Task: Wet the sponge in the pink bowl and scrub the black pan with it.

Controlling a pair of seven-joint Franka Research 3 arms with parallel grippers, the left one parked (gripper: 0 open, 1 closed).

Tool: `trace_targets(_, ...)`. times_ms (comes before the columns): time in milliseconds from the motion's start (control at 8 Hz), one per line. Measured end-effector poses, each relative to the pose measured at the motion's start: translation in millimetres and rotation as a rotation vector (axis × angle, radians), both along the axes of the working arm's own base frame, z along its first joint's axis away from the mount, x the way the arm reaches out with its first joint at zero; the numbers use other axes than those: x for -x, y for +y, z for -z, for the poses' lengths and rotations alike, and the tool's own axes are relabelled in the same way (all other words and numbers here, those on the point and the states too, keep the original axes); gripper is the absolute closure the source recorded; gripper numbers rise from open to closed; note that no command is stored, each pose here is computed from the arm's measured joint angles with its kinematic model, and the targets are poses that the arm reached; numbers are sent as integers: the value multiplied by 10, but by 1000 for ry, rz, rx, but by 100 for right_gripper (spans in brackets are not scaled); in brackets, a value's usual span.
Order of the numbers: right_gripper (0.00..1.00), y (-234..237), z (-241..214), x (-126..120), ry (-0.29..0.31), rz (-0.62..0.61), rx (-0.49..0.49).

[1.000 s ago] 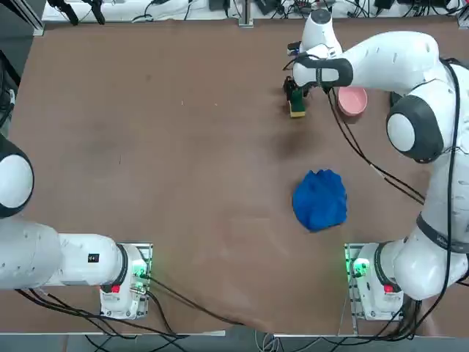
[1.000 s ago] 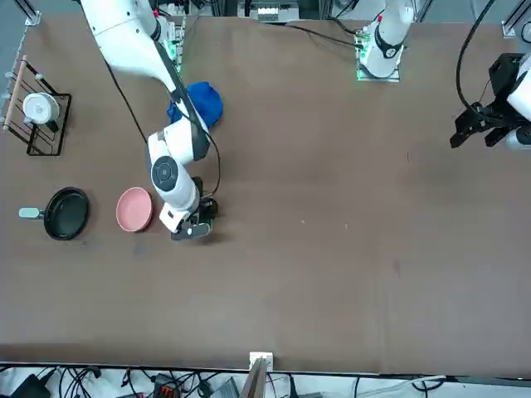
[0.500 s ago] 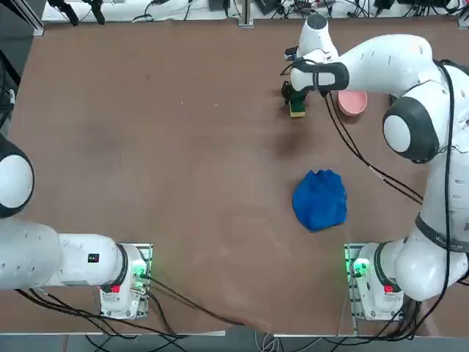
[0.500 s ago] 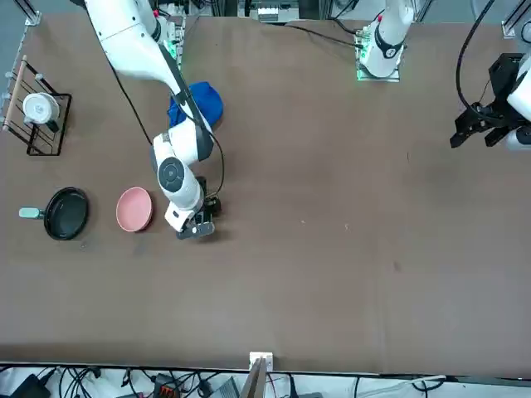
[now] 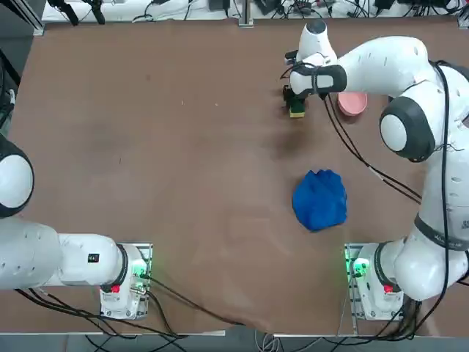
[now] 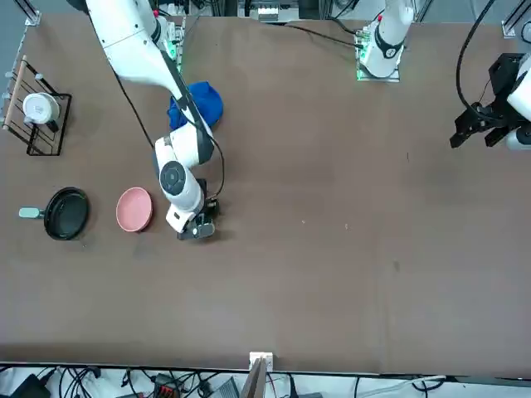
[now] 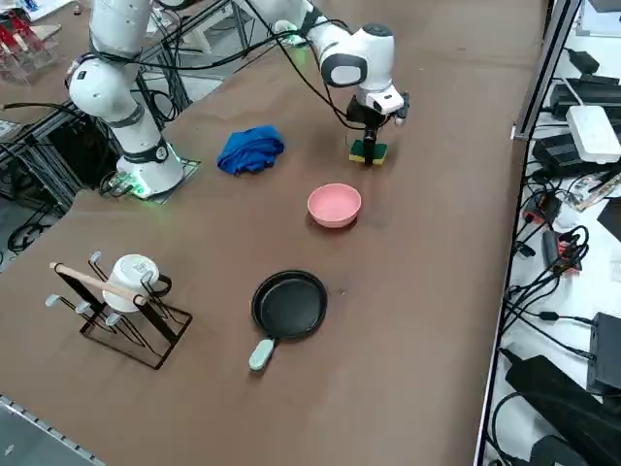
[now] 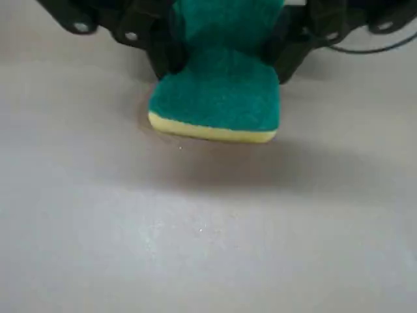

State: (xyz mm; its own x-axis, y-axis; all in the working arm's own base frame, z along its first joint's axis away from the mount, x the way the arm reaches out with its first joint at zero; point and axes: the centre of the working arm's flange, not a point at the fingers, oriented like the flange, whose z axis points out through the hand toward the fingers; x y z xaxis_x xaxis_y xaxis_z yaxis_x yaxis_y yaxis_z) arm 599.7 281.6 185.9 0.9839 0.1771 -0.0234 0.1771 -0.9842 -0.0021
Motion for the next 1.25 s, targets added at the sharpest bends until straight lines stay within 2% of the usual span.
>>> trace_targets(250,55,-23,-36,-32,-7,6,-1)
trace_targets(375,70,-46,-57,-54,-12,10,-1)
trace_targets(625,81,-39,-120,-90,-22,11,-5)
trace_targets(1000,81,-210,-654,-201,-16,40,4)
trace_targets(1250,81,-650,-1170,-290,10,103,17)
